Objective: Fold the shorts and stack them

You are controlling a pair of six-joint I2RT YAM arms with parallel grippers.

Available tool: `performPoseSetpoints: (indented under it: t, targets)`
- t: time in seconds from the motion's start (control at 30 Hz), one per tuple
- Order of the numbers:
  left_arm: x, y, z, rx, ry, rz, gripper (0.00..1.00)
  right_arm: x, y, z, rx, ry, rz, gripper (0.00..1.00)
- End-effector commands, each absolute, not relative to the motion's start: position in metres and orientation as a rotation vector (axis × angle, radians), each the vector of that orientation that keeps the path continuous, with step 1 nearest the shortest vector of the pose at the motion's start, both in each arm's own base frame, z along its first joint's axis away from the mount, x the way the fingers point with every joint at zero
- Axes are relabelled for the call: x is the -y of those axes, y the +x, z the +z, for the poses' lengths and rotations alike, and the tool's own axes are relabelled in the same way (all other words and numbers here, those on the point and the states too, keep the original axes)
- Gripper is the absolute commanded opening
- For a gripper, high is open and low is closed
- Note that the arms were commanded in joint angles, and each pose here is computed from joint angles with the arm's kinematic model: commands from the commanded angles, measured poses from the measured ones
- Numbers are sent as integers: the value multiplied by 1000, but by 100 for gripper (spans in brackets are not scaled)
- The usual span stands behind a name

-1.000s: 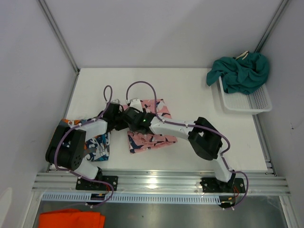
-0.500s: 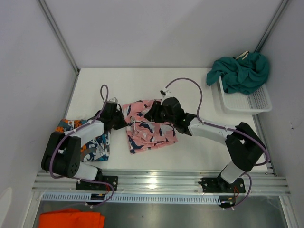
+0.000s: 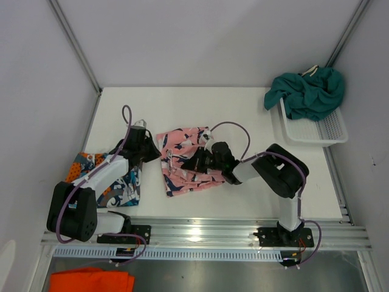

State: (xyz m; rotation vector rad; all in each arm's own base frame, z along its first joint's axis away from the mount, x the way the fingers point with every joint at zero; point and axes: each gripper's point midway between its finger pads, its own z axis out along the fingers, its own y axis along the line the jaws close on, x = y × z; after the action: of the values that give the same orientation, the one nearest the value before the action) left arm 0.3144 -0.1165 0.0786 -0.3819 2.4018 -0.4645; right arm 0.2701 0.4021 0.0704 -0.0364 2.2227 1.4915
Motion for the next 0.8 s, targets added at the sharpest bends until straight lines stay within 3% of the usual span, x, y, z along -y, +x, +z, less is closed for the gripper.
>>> performPoseSetpoints:
  t: [0.0, 0.13, 0.37, 0.77]
  targets:
    - [117, 327, 106, -2324, -373, -499, 11, -418, 263, 93, -2074, -88, 1668, 0]
    - [125, 329, 109, -2314, -356, -549, 11, -428, 252, 79, -2104, -131, 1643, 0]
    - [139, 333, 106, -2319, -313, -614, 11, -434, 244, 41, -2242, -244, 1316, 0]
    - [181, 334, 110, -2311, -199, -686, 9, -434, 236, -4, -2331, -220, 1286, 0]
